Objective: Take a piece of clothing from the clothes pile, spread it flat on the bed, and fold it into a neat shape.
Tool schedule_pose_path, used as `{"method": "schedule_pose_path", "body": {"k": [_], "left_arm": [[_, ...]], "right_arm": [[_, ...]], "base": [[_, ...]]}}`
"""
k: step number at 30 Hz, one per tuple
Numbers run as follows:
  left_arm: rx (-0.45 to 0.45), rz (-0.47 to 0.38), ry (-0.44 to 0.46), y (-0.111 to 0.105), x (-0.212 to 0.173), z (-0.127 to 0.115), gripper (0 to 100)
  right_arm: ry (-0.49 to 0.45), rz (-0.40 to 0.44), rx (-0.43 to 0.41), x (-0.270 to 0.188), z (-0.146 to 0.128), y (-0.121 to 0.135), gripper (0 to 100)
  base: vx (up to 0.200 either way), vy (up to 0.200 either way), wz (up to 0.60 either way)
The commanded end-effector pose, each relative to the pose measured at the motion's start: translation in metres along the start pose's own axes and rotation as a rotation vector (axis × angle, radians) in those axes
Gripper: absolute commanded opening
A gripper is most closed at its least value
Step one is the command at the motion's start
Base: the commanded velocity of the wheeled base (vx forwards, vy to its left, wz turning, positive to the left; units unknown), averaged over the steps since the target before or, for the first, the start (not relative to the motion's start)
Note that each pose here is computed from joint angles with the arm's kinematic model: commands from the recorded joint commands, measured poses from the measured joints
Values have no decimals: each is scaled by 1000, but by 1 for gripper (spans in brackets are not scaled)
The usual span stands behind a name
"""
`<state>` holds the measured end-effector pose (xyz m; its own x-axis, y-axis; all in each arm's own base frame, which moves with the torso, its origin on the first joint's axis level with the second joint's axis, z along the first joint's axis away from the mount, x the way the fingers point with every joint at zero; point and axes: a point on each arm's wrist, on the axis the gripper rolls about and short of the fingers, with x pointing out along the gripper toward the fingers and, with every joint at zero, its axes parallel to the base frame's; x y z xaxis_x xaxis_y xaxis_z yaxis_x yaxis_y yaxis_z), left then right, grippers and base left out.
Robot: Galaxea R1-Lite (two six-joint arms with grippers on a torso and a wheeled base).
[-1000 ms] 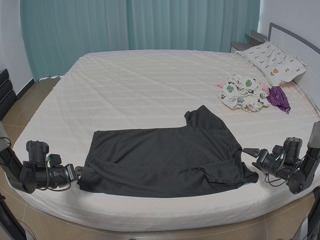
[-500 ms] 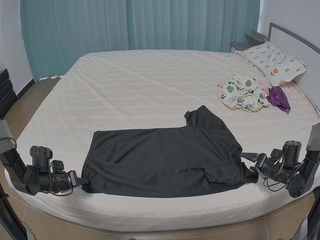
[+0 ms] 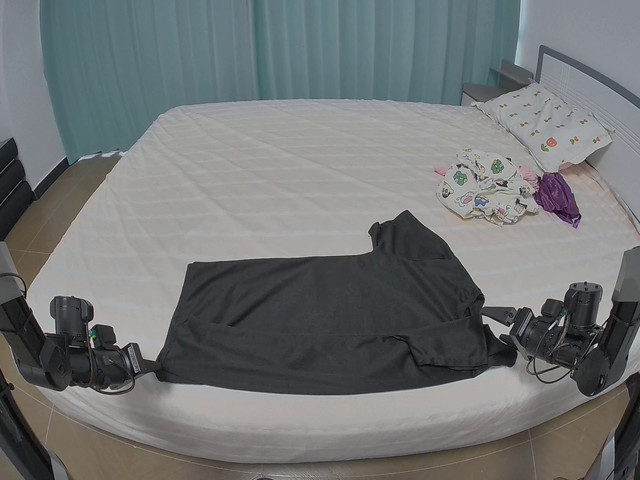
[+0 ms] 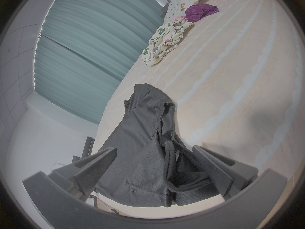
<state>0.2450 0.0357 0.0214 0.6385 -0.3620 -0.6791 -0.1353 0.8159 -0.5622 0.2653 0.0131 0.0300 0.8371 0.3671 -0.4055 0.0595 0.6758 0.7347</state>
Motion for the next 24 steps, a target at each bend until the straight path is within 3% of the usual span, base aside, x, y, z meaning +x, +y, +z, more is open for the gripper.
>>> {"method": "schedule_pose_path", "body": {"k": [1, 3, 4, 12, 19, 24], "left_arm": [[-12, 6, 9, 3, 0, -3, 0], [-13, 6, 11, 3, 0, -3, 0], [-13, 6, 11, 3, 0, -3, 100], [-5, -31, -63, -8, -12, 9, 100], [-143, -115, -198, -31, -37, 32, 100], [-170, -122, -205, -32, -37, 36, 100]], "right_arm": [[4, -4, 3, 0, -1, -1, 100], [4, -4, 3, 0, -1, -1, 100], [4, -4, 3, 0, -1, -1, 100], [-9, 2, 2, -2, 2, 1, 100], [-22, 11, 12, -3, 3, 1, 100], [-23, 22, 5, -4, 0, 3, 100]], "base": [[0, 0, 0], [0, 0, 0], [0, 0, 0], [0, 0, 0], [0, 0, 0], [40, 0, 0]]}}
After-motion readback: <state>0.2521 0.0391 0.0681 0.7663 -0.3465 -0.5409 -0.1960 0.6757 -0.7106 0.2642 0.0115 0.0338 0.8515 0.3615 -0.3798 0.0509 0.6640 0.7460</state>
